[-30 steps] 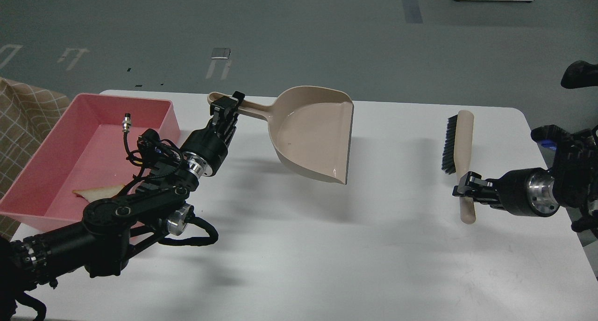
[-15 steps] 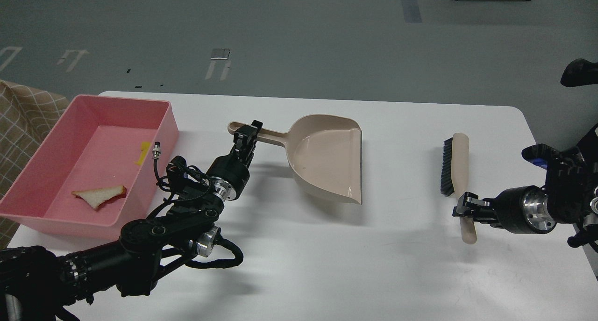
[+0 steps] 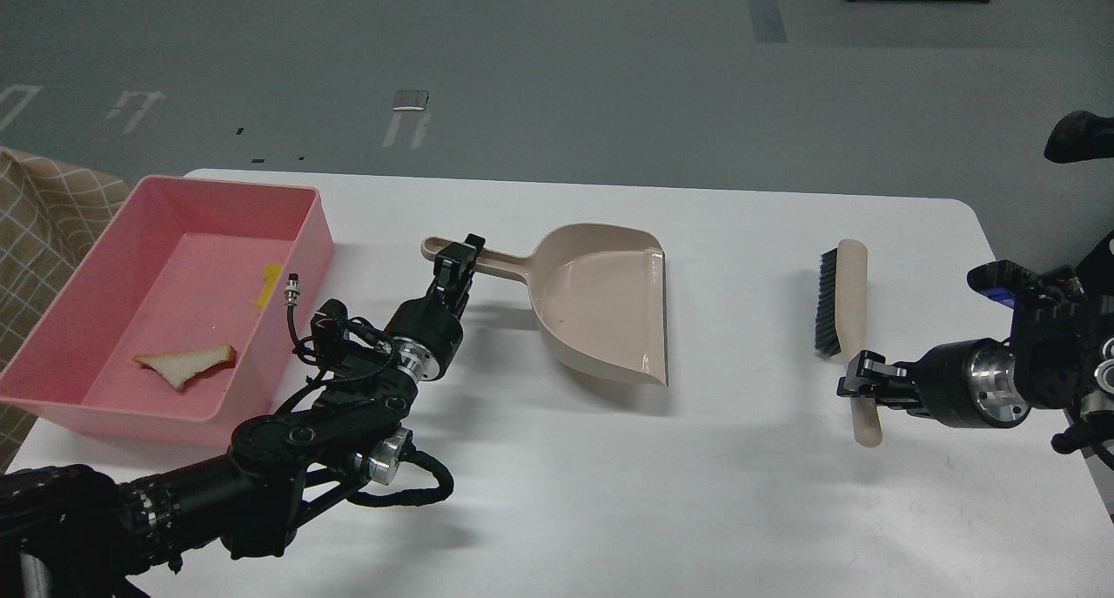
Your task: Sweep and dump garbage into bin
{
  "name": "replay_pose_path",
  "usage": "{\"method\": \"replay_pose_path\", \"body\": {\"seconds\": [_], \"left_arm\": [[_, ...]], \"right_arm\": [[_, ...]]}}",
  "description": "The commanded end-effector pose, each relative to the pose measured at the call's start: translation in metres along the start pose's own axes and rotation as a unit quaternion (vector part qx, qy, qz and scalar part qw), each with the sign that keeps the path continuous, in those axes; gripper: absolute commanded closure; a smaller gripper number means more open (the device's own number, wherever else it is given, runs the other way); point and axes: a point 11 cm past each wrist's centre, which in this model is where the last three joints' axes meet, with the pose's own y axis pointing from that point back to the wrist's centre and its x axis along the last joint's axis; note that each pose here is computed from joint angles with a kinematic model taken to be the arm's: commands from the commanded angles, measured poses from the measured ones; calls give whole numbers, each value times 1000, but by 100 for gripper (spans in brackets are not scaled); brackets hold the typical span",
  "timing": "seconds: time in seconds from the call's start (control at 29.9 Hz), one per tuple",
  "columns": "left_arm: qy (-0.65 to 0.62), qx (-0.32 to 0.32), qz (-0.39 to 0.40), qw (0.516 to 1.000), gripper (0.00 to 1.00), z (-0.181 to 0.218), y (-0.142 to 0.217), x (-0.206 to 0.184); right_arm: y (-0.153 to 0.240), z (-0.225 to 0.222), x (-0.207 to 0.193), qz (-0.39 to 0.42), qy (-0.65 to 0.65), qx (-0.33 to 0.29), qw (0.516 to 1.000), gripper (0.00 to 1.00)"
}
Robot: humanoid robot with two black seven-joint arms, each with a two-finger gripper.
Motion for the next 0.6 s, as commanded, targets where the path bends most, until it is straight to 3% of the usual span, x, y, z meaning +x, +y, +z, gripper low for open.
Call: {"method": "replay_pose_path", "body": {"seconds": [0.0,0.33,0.53,0.57], "left_arm": [[0,1,0,1000,100,-1,1,0],[2,5,1,1000,100,-5,1,-4],[3,6,-1,1000,100,-5,1,-6],[4,6,-2,1000,92,-5,1,-7]], "right_arm": [[0,-1,0,0,0,1,1000,90],[-2,-3,-1,-1,2,2,1000,86],[-2,-2,-1,-2,1,1,1000,78],[-2,-2,-1,-1,1,0,1000,76]]}}
